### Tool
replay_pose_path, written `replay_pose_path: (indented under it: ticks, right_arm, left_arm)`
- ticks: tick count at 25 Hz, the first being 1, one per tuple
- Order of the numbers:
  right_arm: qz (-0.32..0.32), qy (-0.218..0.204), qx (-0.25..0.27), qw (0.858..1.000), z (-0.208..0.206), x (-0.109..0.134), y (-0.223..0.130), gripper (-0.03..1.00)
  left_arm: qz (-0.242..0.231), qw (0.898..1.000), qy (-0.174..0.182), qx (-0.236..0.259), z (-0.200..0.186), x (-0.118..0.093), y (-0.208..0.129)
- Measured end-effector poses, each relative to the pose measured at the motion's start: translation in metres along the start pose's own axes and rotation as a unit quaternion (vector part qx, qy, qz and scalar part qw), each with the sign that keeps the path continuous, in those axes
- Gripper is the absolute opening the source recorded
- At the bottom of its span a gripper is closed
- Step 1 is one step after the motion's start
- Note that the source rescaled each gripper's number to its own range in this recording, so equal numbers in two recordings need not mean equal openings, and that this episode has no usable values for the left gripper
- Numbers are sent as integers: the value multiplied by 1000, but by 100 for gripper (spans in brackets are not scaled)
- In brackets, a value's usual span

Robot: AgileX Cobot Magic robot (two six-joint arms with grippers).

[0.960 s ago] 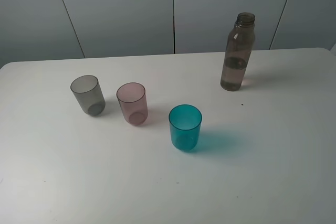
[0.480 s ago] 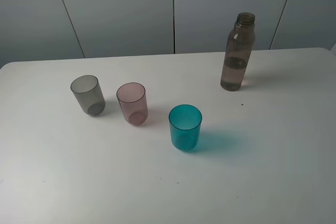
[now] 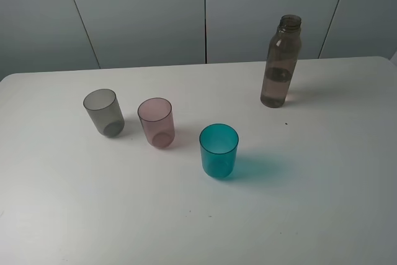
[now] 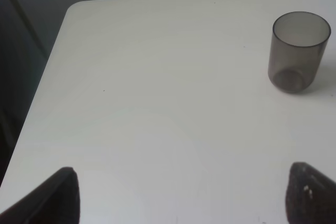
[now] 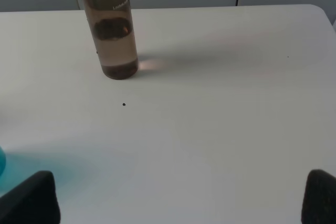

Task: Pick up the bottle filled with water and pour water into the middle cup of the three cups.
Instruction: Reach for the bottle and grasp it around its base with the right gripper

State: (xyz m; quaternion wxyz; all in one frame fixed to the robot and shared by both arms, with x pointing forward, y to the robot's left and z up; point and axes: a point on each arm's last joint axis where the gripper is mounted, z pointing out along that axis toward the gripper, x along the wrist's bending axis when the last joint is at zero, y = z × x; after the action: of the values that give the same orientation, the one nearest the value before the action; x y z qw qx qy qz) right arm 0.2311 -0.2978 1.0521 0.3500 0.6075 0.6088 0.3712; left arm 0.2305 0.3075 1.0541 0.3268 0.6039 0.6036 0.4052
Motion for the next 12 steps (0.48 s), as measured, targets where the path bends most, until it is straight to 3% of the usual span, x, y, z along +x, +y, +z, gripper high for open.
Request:
replay_pose_path:
  ticks: [12]
  right_arm:
    - [0,0,0,1000,0,0,0,100]
  left_arm:
    - [0,1000,0,0,0,0,0]
